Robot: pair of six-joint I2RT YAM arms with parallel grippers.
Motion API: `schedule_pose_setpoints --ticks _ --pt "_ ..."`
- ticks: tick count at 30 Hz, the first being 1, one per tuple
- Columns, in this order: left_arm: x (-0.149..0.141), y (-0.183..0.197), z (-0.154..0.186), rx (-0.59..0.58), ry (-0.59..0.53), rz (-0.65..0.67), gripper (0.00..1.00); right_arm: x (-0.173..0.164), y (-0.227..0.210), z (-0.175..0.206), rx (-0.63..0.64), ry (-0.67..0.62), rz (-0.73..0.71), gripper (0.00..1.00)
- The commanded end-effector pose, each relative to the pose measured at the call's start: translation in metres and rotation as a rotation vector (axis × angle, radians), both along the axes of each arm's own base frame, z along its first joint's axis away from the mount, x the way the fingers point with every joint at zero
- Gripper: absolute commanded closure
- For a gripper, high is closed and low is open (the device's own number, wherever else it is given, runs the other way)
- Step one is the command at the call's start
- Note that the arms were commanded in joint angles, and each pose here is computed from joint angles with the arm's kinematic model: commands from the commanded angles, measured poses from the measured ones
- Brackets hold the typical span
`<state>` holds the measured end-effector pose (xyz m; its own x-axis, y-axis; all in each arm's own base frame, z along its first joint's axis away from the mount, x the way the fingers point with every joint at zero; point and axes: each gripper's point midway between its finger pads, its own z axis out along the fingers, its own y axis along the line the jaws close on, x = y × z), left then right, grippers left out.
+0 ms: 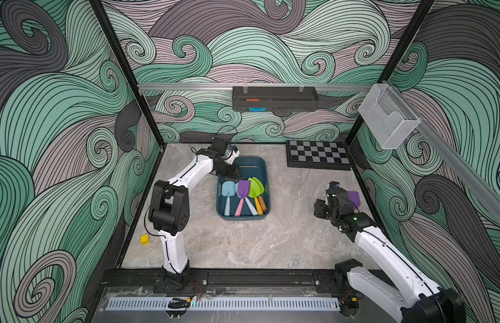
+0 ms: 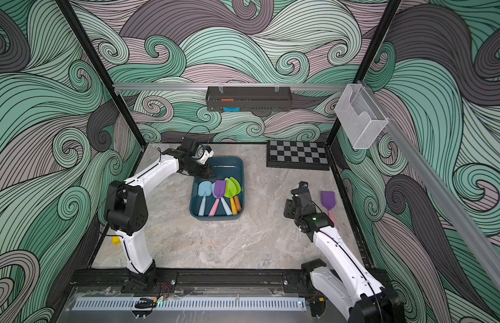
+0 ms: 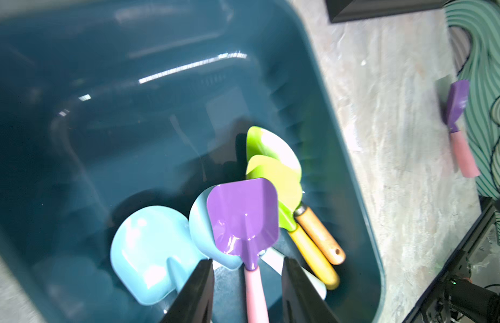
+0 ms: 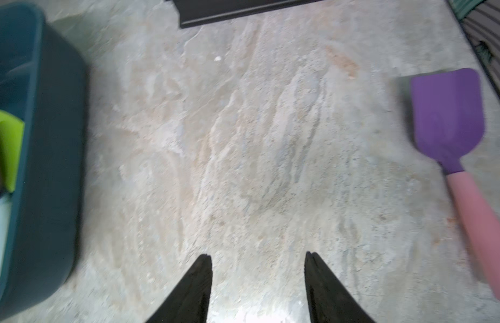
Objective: Put the shovel into the storage box
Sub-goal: Pick up the shovel from the center of the board.
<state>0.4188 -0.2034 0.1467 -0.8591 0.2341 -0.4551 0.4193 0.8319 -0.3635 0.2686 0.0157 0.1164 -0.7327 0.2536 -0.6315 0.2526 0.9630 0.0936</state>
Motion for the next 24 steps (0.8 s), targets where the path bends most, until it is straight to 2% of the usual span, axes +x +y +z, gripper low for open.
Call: schedule_pose_setpoints --ticks 1,4,7,13,24 --pt "-0.004 0.004 0.024 -0.015 -0.055 0.006 0.56 0.012 -0.036 0.007 -0.017 0.010 -0.116 0.44" --pt "-0.008 0.002 0.032 -0.039 -0.078 -0.006 0.55 0.013 -0.074 -0.009 -0.050 0.080 -0.235 0.44" --pt "-0.009 0.000 0.033 -0.051 -0.084 -0.018 0.54 0.017 -0.098 -0.020 0.010 0.095 -0.321 0.43" --pt "-0.011 -0.007 0.028 -0.089 -0.057 -0.040 0.54 0.025 -0.139 -0.024 -0.029 0.125 -0.427 0.42" --pt "-0.020 -0.016 0.029 -0.161 -0.042 -0.065 0.54 0.018 -0.171 -0.073 0.040 0.254 -0.525 0.37"
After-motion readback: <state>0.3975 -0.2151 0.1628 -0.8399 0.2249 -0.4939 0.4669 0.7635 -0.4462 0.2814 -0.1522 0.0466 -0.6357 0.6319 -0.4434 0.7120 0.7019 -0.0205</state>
